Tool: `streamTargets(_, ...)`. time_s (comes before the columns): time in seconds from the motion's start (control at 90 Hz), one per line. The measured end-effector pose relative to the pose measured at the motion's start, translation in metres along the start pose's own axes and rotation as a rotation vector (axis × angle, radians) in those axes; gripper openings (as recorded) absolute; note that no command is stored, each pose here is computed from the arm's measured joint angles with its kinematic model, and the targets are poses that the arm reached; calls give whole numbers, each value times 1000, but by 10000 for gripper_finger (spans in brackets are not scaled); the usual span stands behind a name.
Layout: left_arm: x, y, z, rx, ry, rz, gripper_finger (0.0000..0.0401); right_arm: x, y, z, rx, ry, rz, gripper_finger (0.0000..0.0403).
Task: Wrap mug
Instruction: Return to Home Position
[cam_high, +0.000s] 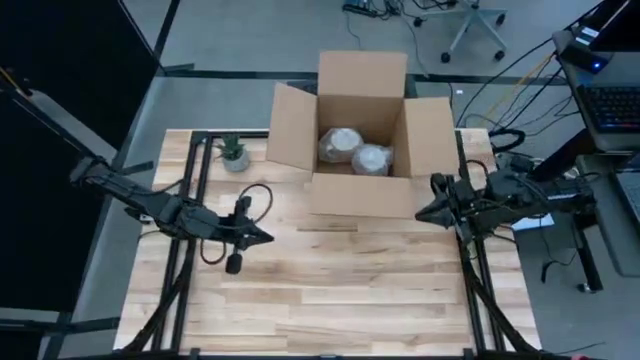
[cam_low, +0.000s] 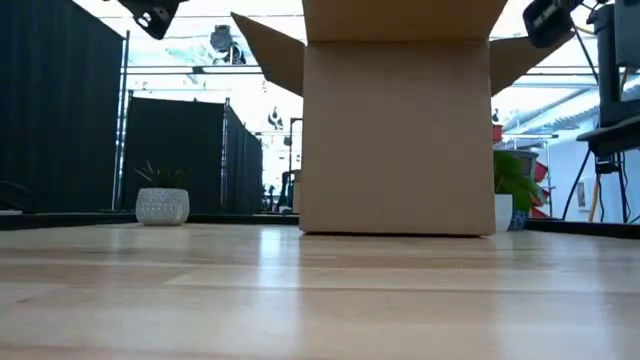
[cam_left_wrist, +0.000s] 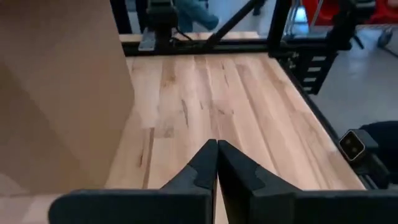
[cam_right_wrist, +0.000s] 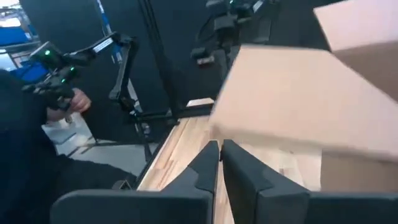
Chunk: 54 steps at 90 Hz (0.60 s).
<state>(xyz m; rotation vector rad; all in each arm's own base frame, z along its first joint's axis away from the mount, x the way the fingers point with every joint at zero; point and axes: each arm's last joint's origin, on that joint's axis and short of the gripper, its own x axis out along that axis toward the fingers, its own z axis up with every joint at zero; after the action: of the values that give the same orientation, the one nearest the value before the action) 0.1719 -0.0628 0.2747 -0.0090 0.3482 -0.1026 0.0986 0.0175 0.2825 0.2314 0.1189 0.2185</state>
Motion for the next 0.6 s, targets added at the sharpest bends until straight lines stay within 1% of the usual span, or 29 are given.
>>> streamTargets(0.222, -26, 9, -14, -49, -78, -4, 0, 10, -8, -31, 143, 123, -42, 1)
streamTargets(0.311, -33, 12, -18, -78, -98, 23, 0, 12, -10, -36, 206, 129, -50, 1)
streamTargets(0.378, -38, 15, -19, -65, -97, 56, 0, 14, -11, -38, 222, 121, -51, 2)
streamTargets(0.422, -41, 16, -20, -60, -94, 78, 0, 15, -11, -39, 216, 100, -47, 2)
streamTargets(0.478, -42, 17, -21, -106, -92, 81, 0, 17, -12, -40, 183, 62, -46, 2)
streamTargets(0.533, -42, 17, -21, -145, -95, 78, 0, 19, -13, -43, 113, 31, -42, 2)
streamTargets(0.6, -42, 17, -24, -129, -59, 71, 0, 22, -14, -48, 24, -9, -33, 2)
